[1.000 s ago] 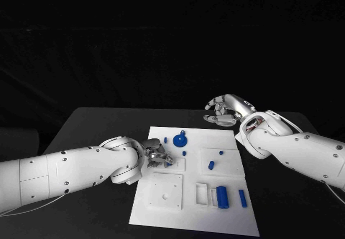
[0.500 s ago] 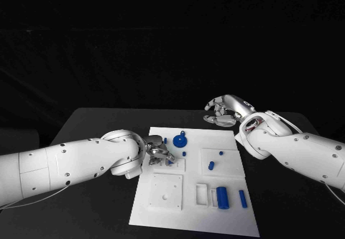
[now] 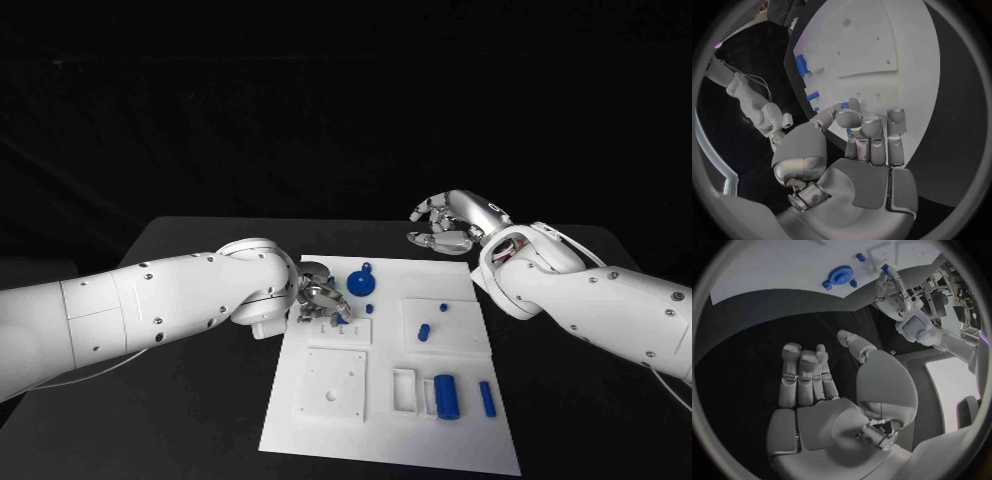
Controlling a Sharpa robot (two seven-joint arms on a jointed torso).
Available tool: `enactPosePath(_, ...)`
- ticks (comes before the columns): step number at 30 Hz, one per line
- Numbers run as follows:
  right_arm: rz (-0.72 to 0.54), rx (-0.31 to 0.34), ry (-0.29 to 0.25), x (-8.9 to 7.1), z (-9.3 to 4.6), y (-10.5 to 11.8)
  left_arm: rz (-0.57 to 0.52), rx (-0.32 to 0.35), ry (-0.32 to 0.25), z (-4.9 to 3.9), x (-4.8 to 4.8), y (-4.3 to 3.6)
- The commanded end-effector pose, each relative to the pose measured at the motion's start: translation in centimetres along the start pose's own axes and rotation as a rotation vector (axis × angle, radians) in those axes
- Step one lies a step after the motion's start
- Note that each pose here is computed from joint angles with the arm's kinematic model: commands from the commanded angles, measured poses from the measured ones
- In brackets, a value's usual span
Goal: Assemble the parts on the task board
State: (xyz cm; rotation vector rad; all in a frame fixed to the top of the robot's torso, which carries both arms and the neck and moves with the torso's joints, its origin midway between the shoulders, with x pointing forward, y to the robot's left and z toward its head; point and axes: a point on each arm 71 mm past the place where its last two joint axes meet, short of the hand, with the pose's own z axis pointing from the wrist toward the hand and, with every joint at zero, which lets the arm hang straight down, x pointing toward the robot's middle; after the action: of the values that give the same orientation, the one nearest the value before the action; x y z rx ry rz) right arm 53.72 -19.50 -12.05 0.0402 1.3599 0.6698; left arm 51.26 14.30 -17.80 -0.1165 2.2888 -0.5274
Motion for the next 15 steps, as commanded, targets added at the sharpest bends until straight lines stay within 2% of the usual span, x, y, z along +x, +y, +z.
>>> enactPosePath(1,-0.007,-0.006,0.010,0.07,0.03,0.11,0.004,-0.026,0.056,0.08,0.11,-0.20)
enactPosePath(15,-0.007,-0.006,0.010,0.08,0.03,0.14,0.021,-0.046,0.104,0.64,0.10,-0.31)
